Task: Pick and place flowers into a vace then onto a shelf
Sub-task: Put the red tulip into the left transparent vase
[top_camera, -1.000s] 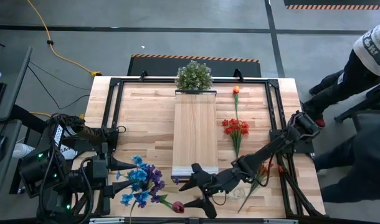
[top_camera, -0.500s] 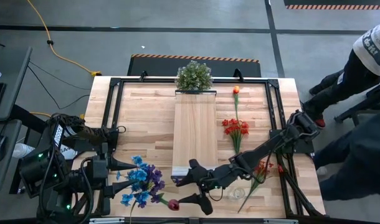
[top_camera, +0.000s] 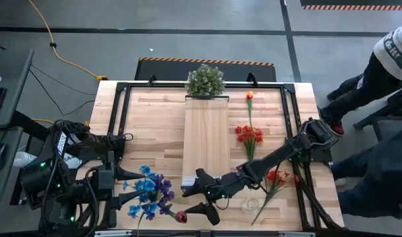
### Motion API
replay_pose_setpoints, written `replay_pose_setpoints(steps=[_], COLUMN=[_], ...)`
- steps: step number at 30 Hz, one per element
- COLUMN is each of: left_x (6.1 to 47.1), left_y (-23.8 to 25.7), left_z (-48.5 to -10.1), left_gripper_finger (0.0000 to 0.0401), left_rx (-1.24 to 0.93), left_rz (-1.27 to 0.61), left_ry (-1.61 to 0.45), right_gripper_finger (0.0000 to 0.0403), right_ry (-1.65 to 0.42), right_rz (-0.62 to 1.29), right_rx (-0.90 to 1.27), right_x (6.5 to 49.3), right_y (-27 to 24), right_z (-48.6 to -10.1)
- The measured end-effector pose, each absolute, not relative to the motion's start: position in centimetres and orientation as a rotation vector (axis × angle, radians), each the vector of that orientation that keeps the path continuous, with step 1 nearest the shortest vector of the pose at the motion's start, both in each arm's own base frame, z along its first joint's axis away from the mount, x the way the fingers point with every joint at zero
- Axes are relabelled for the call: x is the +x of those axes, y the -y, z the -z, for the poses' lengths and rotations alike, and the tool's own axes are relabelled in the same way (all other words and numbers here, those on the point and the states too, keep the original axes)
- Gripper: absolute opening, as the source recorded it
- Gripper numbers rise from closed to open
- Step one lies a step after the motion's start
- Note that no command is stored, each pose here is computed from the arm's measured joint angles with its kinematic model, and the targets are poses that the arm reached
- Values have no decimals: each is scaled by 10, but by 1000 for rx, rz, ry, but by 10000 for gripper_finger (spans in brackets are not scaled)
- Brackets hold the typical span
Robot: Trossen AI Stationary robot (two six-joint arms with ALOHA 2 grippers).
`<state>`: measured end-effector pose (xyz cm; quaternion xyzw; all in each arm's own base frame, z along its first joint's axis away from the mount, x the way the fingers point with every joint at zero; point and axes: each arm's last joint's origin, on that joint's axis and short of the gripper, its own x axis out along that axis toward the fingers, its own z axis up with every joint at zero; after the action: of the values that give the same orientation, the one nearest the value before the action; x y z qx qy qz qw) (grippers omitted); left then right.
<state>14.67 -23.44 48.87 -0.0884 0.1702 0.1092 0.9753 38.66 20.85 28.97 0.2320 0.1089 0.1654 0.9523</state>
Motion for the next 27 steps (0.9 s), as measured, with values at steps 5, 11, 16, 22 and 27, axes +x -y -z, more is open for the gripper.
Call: replay_pose_setpoints(steps=[5, 11, 16, 22, 27], left_x=[147, 147, 147, 147, 147], left_y=[234, 234, 234, 234, 234], left_z=[-489, -489, -489, -489, -489], left_gripper_finger=[216, 216, 216, 216, 216], left_rx=[-178, -179, -179, -179, -178], left_rz=[-220, -219, -218, -218, -218], left_ry=[-344, -345, -346, -346, -346], right_gripper_finger=[261, 261, 261, 261, 261], right_ry=[-225, -248, -262, -252, -213], right_rz=[-351, -437, -460, -438, -439], right_rx=[473, 475, 490, 497, 513], right_x=[387, 385, 385, 385, 387], right_y=[-208, -211, -211, -211, -208], right_z=[-290, -291, -290, -291, -295])
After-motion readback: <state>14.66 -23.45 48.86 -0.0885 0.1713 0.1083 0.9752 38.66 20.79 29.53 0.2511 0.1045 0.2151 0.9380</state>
